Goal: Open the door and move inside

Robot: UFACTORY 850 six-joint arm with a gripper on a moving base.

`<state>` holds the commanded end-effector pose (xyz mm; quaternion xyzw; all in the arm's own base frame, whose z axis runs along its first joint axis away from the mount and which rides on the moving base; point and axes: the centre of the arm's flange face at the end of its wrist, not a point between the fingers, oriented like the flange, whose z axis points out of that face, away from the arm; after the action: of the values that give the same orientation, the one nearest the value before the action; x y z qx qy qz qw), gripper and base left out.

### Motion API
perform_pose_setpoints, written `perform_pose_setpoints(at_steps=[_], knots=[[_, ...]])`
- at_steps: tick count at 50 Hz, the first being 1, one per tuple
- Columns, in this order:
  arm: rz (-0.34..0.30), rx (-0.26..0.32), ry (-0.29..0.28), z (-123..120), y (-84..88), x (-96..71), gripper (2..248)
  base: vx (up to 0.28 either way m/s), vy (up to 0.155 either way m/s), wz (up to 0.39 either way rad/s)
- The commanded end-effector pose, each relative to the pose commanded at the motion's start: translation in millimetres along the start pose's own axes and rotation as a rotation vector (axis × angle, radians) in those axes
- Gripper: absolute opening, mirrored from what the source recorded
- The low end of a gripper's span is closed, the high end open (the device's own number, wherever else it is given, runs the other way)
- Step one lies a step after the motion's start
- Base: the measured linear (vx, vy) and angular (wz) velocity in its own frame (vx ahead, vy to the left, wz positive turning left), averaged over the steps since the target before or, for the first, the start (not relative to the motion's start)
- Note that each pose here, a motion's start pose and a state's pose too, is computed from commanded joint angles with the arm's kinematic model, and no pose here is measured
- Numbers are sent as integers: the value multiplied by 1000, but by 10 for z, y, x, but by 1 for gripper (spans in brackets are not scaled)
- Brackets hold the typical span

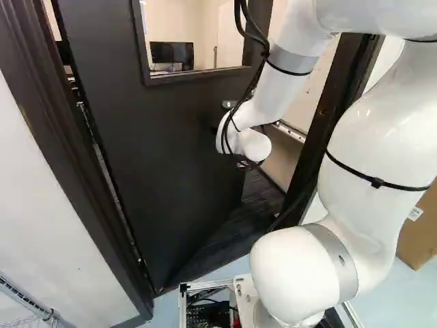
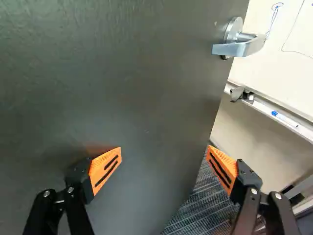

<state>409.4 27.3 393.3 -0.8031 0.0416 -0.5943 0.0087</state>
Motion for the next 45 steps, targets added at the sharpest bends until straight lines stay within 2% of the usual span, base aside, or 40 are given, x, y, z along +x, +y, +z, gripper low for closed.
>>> perform_pose_setpoints(at_steps=[27, 45], knots=[[20, 12, -4, 41, -221, -6, 247, 0, 0, 0], [14, 47, -7, 33, -400, -21, 247, 0, 0, 0]])
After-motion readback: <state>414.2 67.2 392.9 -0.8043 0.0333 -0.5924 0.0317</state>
